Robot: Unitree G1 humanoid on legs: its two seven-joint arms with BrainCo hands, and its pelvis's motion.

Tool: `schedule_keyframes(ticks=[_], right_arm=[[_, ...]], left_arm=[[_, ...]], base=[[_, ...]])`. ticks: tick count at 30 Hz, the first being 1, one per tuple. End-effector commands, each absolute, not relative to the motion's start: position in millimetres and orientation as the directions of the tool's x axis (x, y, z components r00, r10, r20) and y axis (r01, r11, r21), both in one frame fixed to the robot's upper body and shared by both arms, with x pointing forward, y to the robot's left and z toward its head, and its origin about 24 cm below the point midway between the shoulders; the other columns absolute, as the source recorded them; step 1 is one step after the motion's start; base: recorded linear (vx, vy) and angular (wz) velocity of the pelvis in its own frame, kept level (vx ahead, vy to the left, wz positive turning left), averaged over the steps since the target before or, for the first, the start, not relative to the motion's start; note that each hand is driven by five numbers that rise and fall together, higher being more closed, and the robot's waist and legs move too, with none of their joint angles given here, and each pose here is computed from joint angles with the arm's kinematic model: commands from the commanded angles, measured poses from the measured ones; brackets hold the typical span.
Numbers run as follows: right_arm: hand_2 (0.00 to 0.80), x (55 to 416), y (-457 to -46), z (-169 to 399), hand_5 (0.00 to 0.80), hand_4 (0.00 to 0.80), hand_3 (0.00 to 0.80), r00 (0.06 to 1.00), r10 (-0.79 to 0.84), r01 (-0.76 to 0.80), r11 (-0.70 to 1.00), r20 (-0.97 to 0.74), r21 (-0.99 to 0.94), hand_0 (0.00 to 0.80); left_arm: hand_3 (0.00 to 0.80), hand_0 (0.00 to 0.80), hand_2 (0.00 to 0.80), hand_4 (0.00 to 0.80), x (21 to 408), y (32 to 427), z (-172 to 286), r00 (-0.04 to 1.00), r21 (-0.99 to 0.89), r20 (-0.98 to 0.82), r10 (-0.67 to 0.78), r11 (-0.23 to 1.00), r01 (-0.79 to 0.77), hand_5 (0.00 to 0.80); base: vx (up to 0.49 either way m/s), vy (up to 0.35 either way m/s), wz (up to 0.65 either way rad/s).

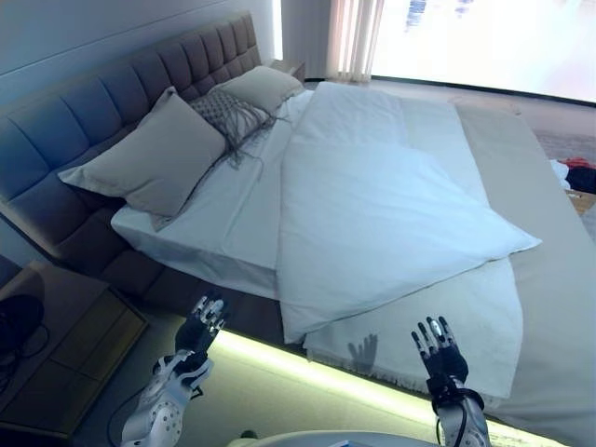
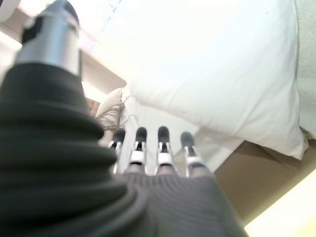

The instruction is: Make the bed neatly

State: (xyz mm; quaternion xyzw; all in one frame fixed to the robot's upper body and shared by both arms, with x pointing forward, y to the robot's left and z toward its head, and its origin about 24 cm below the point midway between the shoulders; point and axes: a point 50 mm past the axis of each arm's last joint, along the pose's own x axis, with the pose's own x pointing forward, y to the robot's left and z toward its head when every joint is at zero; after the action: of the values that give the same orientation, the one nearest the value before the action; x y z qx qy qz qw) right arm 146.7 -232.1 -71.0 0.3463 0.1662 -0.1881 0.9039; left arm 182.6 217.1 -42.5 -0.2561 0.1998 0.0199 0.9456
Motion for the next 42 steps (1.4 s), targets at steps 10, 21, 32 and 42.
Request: schedule_keyframes(ticks=[10, 21, 32, 42], right_arm=[[0.000, 172, -233, -47, 0.000, 0.000, 0.000, 0.930, -0.223, 0.360, 0.705, -0.291, 0.611, 0.000], [0.000, 168, -233, -51, 0.000, 0.000, 0.000, 0.926, -0.209, 0.365, 0.710, -0.315, 0.602, 0.000], [0.000, 161, -243, -51, 0.000, 0.000, 0.000, 0.926, -0.180, 0.351, 0.736, -0.332, 0.578, 0.000], [0.000, 159, -243, -47, 0.000, 0.000, 0.000, 0.934, -0.205, 0.350, 0.693, -0.293, 0.631, 0.000]], left_arm=[[0.000, 0.000, 0.000, 0.000, 208, 229, -16, 0.969, -0.471, -0.248, -0.019, 0.876, -0.103, 0.000], [0.000, 0.000, 0.000, 0.000, 204, 231, -17, 0.966, -0.467, -0.255, -0.035, 0.879, -0.092, 0.000], [0.000, 0.000, 0.000, 0.000, 195, 231, -17, 0.968, -0.471, -0.234, -0.089, 0.882, -0.032, 0.000], [0.000, 0.000, 0.000, 0.000, 189, 232, -18, 0.964, -0.471, -0.236, -0.122, 0.882, -0.004, 0.000]], base=[[0.000, 0.000, 0.00], [0.000, 0.000, 0.00], [-0.016, -0.027, 0.01], [0.020, 0.093, 0.13]])
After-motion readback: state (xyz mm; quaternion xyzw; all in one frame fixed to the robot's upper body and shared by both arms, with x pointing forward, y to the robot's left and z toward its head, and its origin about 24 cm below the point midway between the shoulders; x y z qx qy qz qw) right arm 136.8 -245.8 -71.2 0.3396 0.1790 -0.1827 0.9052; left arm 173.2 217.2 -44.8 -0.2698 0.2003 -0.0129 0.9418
